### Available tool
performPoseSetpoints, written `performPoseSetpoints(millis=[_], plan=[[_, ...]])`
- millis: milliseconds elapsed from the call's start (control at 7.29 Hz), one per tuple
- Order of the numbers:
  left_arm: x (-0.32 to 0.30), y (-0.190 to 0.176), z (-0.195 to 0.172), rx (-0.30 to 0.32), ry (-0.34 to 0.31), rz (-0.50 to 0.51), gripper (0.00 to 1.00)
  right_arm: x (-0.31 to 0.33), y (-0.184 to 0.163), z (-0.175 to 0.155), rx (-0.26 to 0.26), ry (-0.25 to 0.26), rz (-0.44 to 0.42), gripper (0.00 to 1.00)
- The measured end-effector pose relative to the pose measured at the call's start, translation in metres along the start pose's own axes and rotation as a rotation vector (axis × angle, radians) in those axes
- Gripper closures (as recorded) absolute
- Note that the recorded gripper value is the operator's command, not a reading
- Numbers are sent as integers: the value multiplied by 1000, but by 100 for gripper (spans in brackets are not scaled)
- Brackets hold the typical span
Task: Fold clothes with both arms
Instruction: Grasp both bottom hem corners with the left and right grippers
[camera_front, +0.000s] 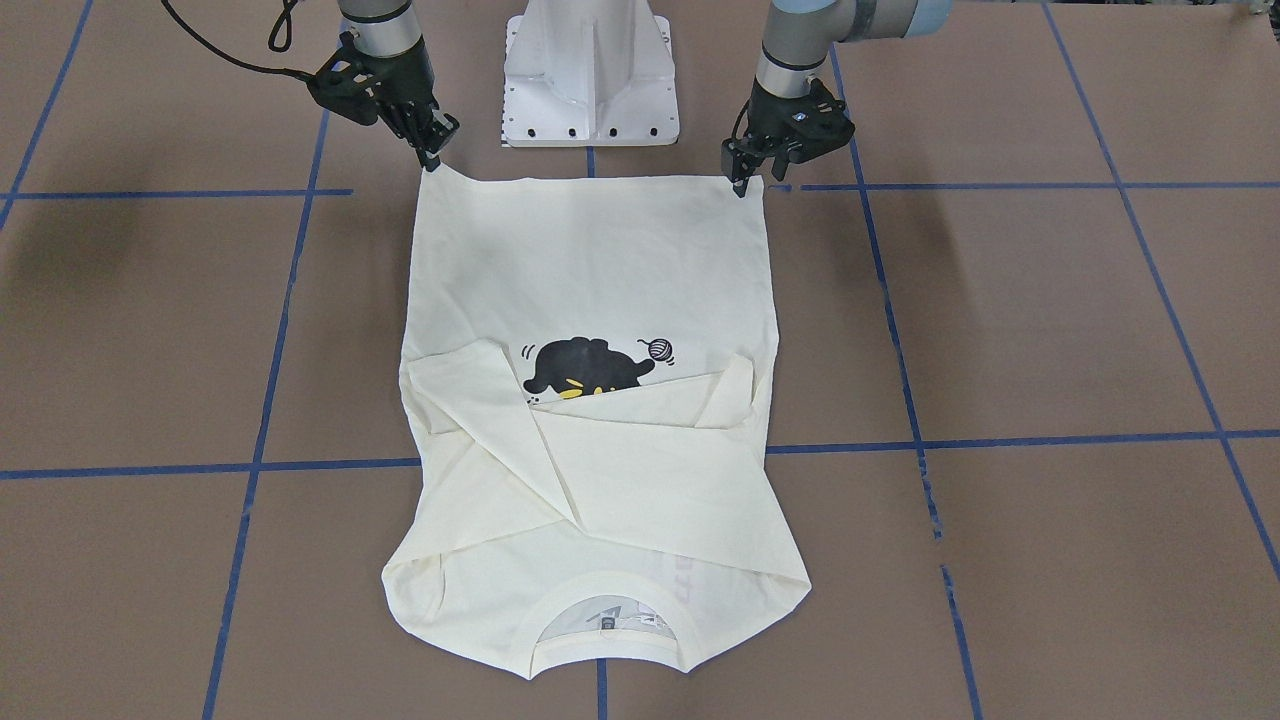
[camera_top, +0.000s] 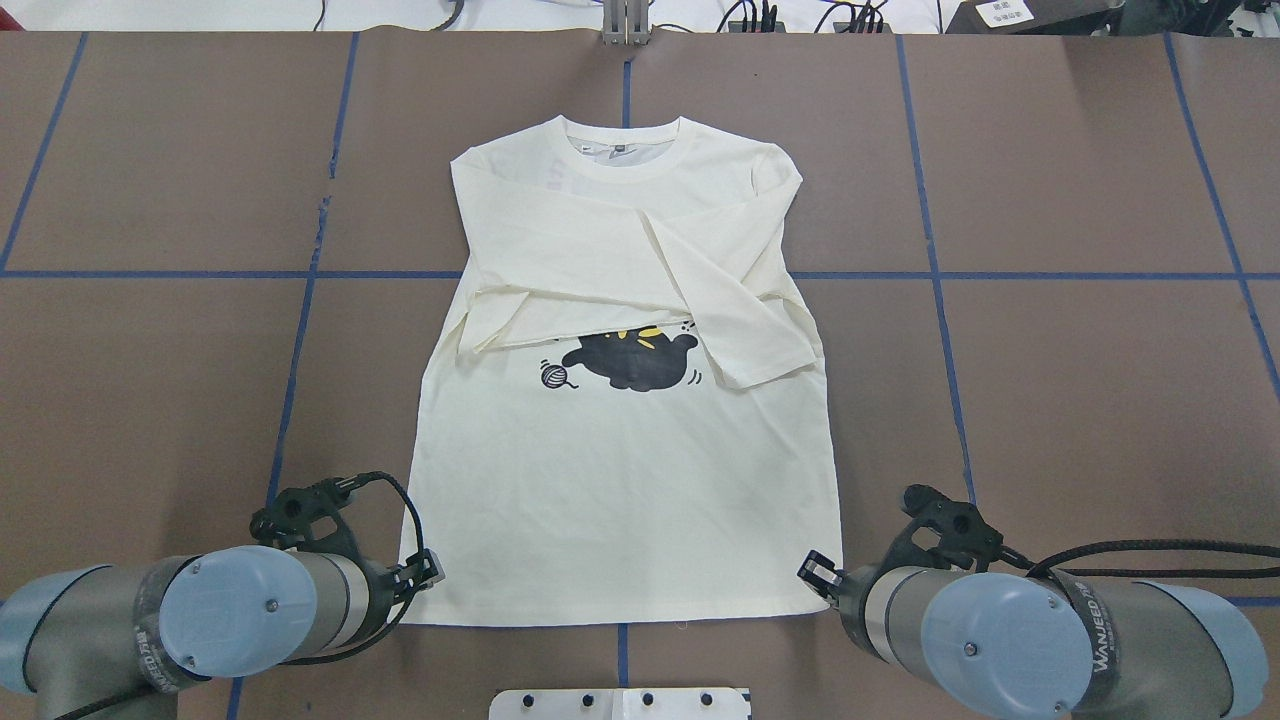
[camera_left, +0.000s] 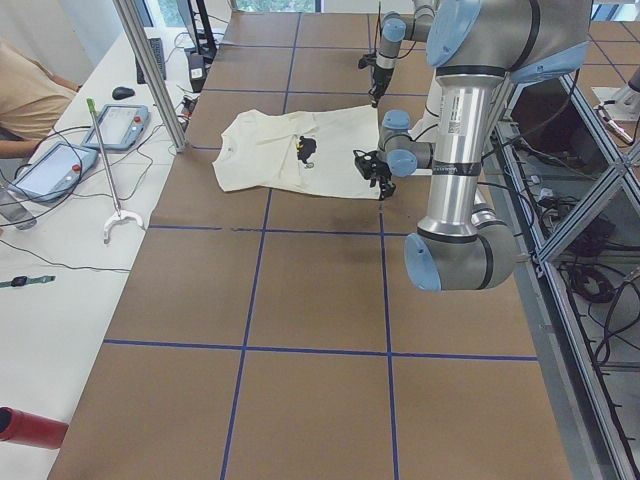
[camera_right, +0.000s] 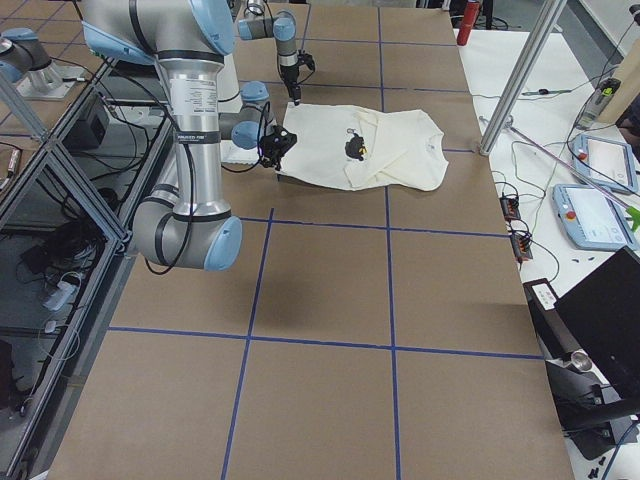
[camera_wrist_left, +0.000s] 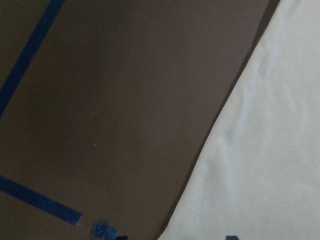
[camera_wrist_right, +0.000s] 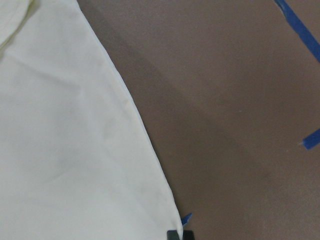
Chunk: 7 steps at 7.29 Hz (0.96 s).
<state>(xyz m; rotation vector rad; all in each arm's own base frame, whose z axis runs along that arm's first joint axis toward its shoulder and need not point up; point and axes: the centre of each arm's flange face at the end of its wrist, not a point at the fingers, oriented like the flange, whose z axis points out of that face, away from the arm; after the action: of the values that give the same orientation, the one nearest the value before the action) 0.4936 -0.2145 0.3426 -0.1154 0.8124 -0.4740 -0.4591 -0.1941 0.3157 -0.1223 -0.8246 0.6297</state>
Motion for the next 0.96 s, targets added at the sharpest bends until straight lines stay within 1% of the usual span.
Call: performPoseSetpoints(millis=[137, 823, 960], plan=[[1, 2, 2, -3, -2, -5, 44, 0, 0, 0, 0, 0, 0, 100], [-4, 13, 8, -15, -21, -15, 45, 0, 2, -1, -3, -2, -2, 100], [-6, 15, 10, -16, -27, -13, 53, 0, 2, -1, -4, -2, -2, 100]])
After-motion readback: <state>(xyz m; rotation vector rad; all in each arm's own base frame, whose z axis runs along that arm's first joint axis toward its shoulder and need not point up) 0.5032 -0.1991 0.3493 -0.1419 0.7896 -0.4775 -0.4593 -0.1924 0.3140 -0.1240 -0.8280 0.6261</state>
